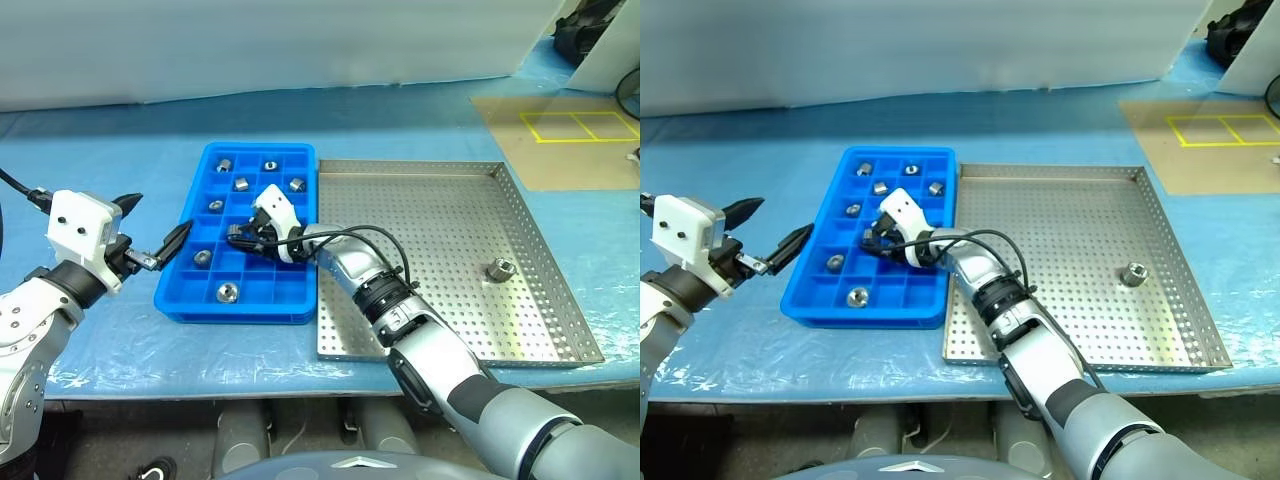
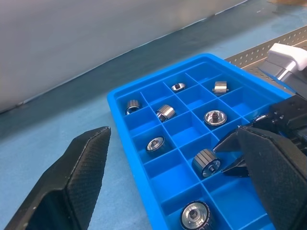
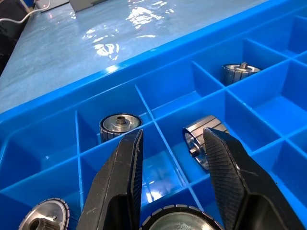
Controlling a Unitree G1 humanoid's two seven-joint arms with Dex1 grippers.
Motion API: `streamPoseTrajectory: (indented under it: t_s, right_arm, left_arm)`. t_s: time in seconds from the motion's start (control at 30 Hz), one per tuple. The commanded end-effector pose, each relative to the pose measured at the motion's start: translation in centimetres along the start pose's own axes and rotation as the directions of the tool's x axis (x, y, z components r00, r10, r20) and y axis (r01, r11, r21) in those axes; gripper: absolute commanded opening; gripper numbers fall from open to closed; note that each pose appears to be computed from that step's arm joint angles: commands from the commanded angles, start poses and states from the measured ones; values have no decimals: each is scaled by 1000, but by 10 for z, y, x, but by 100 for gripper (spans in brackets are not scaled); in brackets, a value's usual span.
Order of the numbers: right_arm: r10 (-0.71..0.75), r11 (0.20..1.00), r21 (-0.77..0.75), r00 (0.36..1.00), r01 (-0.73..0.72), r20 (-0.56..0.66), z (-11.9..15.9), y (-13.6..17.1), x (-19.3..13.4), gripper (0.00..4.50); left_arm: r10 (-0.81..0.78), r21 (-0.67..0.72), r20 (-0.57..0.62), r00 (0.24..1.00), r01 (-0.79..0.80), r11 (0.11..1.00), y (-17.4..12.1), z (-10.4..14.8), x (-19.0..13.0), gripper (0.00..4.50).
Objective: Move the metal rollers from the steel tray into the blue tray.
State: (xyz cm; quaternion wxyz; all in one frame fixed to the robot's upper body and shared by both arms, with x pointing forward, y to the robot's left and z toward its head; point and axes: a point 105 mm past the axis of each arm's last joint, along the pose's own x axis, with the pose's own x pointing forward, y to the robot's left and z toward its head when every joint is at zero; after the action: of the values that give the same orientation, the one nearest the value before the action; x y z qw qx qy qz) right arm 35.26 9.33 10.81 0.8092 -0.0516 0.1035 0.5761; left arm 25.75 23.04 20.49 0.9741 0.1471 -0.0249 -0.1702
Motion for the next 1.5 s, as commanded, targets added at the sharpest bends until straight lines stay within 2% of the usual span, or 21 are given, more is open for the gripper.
streamPoseTrajectory:
  t_s: [0.03,0.07,0.2,0.27,0.5,0.63,0.7,0.83,1.03,1.2,1.4,1.5]
  right_arm:
    - [80,996,-33,994,-78,68,20,33,22,157]
    - [67,997,-32,996,-65,63,17,30,22,157]
    - [68,997,-30,995,-66,78,14,26,18,287]
    - [115,993,8,992,-115,52,13,31,18,344]
    - [137,986,80,983,-148,125,33,29,9,344]
    - [109,959,238,975,-154,192,50,18,2,344]
    - [77,928,341,972,-152,223,60,8,-4,344]
    - [56,845,497,958,-196,282,82,-8,-21,344]
    - [79,728,623,937,-288,341,103,-12,-34,344]
    - [147,723,593,918,-354,368,115,0,-40,344]
    - [293,729,481,857,-487,424,129,26,-55,344]
    - [338,752,425,849,-503,407,126,35,-59,344]
  left_arm:
    - [-2,23,18,1000,2,1000,0,6,-2,446]
    - [-3,22,17,1000,3,1000,-1,6,-2,446]
    - [-8,18,15,1000,8,1000,-2,4,-1,446]
    - [-12,17,14,1000,12,1000,-3,4,-1,446]
    - [-29,13,12,1000,29,1000,-4,3,0,446]
    - [-92,29,-29,995,92,995,-15,-6,1,446]
    - [-150,38,-51,987,152,988,-25,-11,-1,446]
    - [-196,54,26,980,194,979,-33,-1,-1,446]
    - [-204,124,95,974,192,974,-35,6,5,446]
    - [-227,205,157,961,194,959,-40,13,16,446]
    - [-295,202,192,936,256,945,-54,16,28,446]
    - [-315,196,201,927,277,941,-59,17,32,446]
